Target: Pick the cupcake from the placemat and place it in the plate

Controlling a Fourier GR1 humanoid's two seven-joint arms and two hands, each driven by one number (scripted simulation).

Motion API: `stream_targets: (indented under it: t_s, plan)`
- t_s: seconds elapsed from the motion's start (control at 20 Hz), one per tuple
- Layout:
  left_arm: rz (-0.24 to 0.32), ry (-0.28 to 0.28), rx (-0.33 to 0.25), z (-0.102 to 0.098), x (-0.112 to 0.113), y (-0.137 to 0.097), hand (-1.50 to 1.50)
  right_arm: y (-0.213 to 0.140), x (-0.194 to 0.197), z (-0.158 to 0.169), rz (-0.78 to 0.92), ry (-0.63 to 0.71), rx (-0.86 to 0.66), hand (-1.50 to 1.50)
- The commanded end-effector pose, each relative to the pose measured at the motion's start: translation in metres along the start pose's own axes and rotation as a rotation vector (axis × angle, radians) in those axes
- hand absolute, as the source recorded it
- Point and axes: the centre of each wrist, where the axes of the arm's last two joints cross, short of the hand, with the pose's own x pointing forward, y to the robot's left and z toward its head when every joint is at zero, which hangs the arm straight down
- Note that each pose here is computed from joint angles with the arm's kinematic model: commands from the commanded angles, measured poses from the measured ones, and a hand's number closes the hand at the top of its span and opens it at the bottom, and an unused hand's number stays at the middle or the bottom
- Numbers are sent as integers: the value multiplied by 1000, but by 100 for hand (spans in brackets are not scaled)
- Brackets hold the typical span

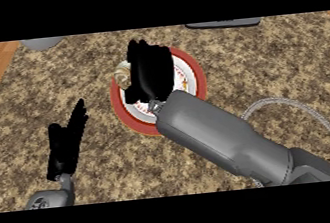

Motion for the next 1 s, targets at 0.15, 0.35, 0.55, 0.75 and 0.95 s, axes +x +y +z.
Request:
stream_targets:
  t_s: [0.15, 0.35, 0.55, 0.75, 0.95]
  plan:
    - [8, -7, 11, -2, 7, 5, 0, 26, -33, -24, 33, 97, 53, 150]
    - [2, 5, 3, -3, -7, 13, 0, 23, -37, -30, 7, 118, 220, 150]
    - [1, 6, 4, 0, -1, -3, 0, 36, -65, -34, -45, 169, 380, 150]
    - [7, -1, -1, 7, -2, -6, 0, 59, -93, -22, 20, 189, 506, -150]
    - [19, 0, 14, 9, 0, -4, 0, 55, -100, -35, -70, 49, 508, -150]
